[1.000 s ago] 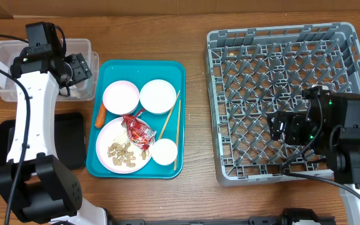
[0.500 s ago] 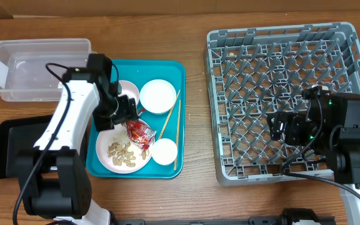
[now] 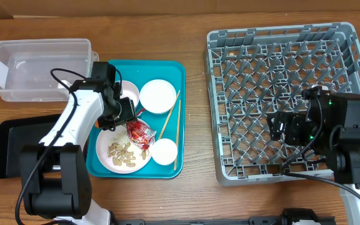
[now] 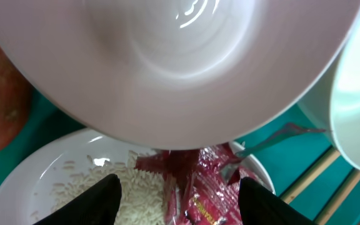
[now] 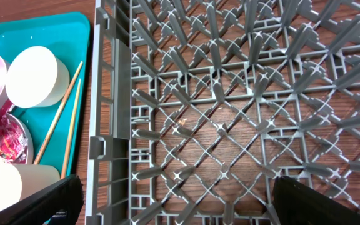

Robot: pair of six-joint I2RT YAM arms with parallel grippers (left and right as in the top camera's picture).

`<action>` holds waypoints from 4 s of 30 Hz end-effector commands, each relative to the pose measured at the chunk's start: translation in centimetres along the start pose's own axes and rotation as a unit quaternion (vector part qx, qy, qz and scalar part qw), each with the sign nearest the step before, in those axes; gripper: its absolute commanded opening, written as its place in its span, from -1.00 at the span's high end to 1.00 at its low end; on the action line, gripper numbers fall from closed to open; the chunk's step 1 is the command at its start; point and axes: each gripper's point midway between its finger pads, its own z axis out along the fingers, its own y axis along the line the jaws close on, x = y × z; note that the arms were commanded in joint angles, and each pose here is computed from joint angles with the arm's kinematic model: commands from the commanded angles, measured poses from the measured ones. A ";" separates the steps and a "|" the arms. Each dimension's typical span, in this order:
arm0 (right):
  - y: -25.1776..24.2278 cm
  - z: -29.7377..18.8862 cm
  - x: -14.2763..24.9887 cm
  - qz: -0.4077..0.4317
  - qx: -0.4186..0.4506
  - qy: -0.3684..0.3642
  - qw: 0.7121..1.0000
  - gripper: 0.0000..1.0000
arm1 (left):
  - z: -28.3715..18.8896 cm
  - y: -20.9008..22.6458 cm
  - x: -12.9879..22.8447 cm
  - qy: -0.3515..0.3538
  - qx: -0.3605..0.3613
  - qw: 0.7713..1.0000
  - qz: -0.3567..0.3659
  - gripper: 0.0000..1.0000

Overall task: Sort waste into correct bins and load items into the dishwasher
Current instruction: 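Grasp the red snack wrapper on the plate with the left gripper, then carry the red wrapper to the clear bin and release it, then grasp the white cup on the teal tray with the left gripper, then hand the white cup from the left gripper to the right gripper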

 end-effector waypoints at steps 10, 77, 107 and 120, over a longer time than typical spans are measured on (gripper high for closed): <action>0.1 -0.8 -0.9 -0.001 0.002 -0.017 1.000 -1.00 | 1.0 0.1 -0.3 -0.012 -0.003 1.000 0.000 0.39; 0.1 -0.8 -0.7 0.000 0.003 -0.011 1.000 -1.00 | -5.2 -6.6 11.8 0.194 -0.003 0.972 0.135 -0.42; 6.5 1.5 -4.6 -0.079 -0.202 -0.043 0.975 -1.00 | -19.0 -20.3 3.1 0.032 0.513 0.827 0.229 0.92; 13.6 0.2 -4.7 -0.169 -0.536 -0.055 0.825 -1.00 | -21.3 -23.3 5.8 0.062 0.577 0.770 0.264 0.92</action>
